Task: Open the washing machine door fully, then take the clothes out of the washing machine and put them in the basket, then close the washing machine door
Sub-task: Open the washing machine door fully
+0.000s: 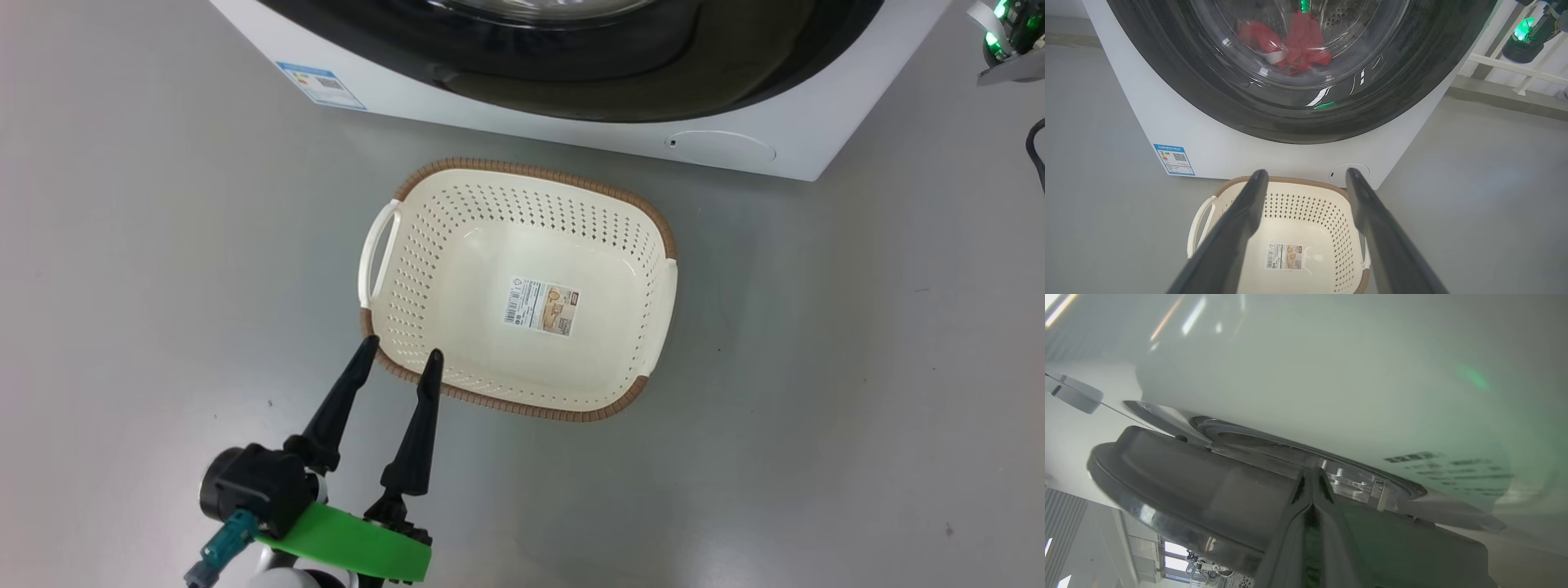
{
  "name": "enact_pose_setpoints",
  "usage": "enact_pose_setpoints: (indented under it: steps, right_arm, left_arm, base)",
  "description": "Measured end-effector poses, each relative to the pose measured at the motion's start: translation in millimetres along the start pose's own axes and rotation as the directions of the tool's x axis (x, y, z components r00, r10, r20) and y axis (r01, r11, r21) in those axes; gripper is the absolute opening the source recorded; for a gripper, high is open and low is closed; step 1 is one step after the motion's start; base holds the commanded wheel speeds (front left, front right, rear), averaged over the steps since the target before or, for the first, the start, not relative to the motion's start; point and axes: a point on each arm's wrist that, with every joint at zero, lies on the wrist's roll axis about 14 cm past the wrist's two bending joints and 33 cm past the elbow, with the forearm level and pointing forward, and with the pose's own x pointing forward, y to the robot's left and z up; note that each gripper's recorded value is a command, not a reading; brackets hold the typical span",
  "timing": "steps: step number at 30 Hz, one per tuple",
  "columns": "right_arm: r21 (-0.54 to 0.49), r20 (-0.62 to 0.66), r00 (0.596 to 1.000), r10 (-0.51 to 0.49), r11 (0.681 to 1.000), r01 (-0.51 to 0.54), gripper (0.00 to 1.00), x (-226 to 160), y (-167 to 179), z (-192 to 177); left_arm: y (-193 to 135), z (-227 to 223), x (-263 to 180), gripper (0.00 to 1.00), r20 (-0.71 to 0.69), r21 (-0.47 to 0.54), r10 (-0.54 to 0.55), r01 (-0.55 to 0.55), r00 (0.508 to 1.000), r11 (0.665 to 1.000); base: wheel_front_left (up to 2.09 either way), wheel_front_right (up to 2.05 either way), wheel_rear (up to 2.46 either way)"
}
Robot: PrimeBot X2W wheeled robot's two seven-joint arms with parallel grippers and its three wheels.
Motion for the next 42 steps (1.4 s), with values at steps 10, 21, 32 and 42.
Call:
enact_pose_setpoints:
  steps: [10,21,32,42]
  right_arm:
    - [0.005,-0.065,0.998,0.013,1.000,-0.013,0.00,1.6,10.9,-13.6]
    - [-0.012,-0.121,0.993,-0.002,1.000,0.001,0.00,-15.3,20.4,-42.6]
    - [-0.018,-0.181,0.984,-0.005,1.000,0.002,0.00,-33.4,32.9,-74.2]
    - [-0.015,-0.251,0.968,0.019,1.000,-0.023,0.00,-45.5,49.3,-102.9]
  left_arm:
    - [-0.7,6.8,-1.5,1.00,0.020,-0.016,0.001,-0.001,1.000,1.000]
    - [-8.0,24.1,-5.4,1.00,0.070,-0.020,-0.021,0.022,0.997,1.000]
    - [-15.8,34.0,-14.7,1.00,0.099,-0.011,-0.043,0.044,0.994,0.999]
    - [-19.6,38.5,-24.8,1.00,0.114,0.002,-0.053,0.053,0.992,0.999]
  base:
    - [0.00,0.00,0.00]
    - [0.00,0.00,0.00]
    - [0.00,0.00,0.00]
    - [0.00,0.00,0.00]
